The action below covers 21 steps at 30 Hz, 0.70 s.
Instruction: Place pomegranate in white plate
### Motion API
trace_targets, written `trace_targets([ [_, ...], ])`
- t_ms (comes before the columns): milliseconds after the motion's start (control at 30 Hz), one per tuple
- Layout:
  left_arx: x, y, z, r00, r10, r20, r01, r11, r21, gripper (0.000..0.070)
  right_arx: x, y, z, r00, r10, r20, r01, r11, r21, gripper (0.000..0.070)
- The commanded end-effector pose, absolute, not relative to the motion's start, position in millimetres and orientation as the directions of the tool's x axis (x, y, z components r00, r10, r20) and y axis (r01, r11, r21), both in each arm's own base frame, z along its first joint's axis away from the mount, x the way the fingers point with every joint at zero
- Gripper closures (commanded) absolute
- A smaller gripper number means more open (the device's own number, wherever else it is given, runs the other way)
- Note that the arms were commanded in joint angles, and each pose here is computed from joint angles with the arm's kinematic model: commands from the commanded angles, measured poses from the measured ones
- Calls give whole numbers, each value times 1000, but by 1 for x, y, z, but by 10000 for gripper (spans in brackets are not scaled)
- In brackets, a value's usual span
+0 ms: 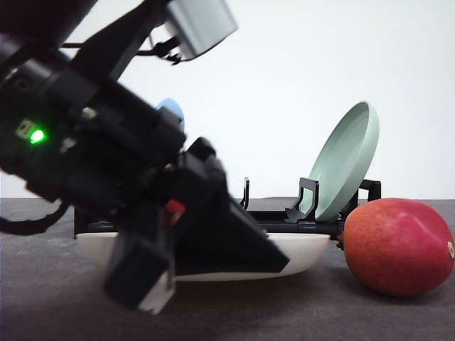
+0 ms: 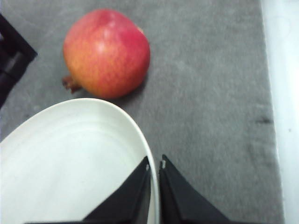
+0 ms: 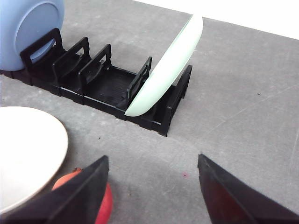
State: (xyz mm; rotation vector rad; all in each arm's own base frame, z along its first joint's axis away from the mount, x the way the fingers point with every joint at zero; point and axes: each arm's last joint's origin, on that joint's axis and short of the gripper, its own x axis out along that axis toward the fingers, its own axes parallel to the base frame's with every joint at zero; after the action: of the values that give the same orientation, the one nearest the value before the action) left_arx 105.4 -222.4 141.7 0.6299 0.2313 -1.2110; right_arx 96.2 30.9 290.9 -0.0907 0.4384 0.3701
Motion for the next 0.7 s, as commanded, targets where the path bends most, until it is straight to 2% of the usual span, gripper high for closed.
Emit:
trace_targets([
  [0, 104, -228, 142, 344, -804, -484, 921, 190, 340, 677, 96, 31, 294, 844, 336, -418, -369, 929, 2, 317],
  [200, 103, -227, 139, 338, -792, -509, 926, 182, 332, 653, 96, 31, 294, 844, 336, -417, -369, 929, 2, 317],
  [333, 103, -226, 138, 335, -787, -518, 930, 187, 318, 513, 96, 31, 294, 844, 336, -417, -369, 929, 2, 317],
  [433, 103, -226, 138, 334, -783, -525, 937, 214, 277, 452, 96, 31, 295, 845, 336, -417, -369, 930, 2, 317],
  [533, 103, -226, 139, 334, -783, -524, 942, 277, 186, 352, 96, 31, 295, 845, 336, -415, -369, 930, 2, 317],
  [667, 105, -225, 150, 328, -762, -559, 914, 406, -17, 333, 96, 31, 295, 845, 336, -416, -369, 929, 2, 317],
])
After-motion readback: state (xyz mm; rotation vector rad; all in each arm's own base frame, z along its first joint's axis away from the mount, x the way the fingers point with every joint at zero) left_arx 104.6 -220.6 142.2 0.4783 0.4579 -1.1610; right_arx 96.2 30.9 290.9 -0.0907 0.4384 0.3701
